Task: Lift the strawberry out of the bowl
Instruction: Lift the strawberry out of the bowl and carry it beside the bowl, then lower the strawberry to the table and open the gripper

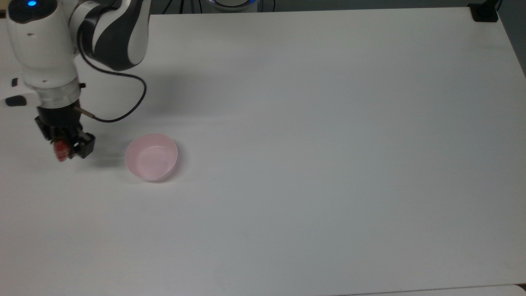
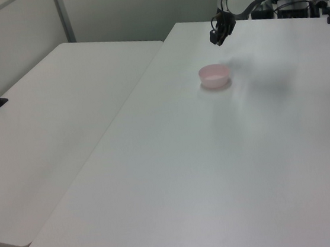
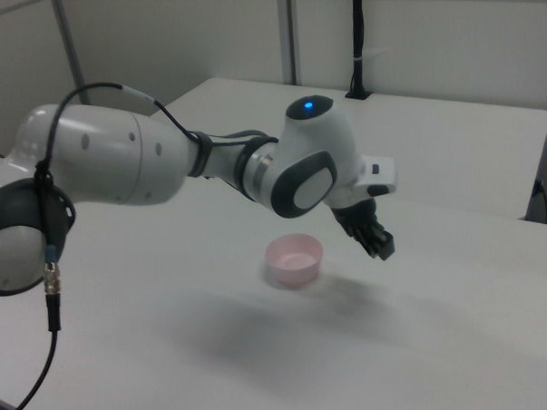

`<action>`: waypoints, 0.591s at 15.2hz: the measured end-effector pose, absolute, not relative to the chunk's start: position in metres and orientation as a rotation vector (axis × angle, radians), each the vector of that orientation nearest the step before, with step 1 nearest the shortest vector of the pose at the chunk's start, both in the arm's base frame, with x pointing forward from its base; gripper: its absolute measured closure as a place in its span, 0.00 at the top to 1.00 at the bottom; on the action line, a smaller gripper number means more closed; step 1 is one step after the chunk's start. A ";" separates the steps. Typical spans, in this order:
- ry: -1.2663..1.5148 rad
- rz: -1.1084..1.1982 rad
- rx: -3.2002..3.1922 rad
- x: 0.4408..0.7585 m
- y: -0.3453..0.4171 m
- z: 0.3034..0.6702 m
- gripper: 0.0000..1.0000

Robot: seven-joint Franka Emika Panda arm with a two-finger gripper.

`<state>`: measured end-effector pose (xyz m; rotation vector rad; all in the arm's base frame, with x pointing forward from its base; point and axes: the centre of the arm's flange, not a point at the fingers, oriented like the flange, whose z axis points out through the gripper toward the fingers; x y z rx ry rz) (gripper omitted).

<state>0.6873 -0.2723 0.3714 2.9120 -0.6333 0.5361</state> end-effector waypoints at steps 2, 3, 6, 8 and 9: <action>-0.645 0.593 2.884 0.692 -0.289 0.358 0.11; -0.649 0.626 2.869 0.694 -0.296 0.349 0.11; -0.648 0.694 2.838 0.702 -0.308 0.317 0.12; -0.643 0.718 2.828 0.706 -0.310 0.304 0.13; -0.643 0.723 2.825 0.707 -0.312 0.298 0.25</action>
